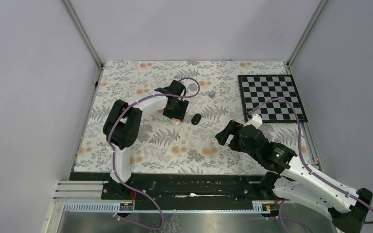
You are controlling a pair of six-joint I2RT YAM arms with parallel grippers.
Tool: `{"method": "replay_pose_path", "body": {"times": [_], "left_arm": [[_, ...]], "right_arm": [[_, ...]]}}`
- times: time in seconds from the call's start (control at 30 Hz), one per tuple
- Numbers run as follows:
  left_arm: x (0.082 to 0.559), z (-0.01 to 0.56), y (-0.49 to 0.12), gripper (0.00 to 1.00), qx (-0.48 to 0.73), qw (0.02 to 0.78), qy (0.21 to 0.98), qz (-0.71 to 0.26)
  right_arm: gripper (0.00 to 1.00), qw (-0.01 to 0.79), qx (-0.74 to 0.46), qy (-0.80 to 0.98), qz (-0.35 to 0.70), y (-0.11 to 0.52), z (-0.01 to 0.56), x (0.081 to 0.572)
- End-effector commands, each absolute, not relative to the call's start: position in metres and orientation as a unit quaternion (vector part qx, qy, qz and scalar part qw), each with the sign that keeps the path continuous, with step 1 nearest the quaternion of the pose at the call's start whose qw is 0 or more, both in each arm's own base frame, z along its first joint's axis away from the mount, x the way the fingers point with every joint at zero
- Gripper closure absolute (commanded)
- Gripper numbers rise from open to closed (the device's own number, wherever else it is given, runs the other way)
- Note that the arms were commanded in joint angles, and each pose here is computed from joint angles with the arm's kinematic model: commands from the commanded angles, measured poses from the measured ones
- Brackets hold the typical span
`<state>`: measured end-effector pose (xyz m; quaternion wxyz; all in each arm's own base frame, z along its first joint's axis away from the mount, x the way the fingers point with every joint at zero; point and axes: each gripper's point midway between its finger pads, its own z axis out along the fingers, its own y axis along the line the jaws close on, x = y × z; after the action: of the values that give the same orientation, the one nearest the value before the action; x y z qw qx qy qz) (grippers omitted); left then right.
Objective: Insert the wireless bluetooth earbuds into the charging case
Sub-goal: Pick up the charging case at the center of the board.
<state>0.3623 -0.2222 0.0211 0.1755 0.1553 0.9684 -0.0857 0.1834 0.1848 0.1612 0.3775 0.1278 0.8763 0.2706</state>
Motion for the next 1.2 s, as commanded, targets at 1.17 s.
{"method": "replay_pose_path", "body": {"times": [1.17], "left_arm": [[0.285,0.146,-0.306,0.70,-0.135,0.149,0.908,-0.368]], "right_arm": [[0.10,0.434,0.124,0.735,0.506,0.275,0.185,0.218]]}}
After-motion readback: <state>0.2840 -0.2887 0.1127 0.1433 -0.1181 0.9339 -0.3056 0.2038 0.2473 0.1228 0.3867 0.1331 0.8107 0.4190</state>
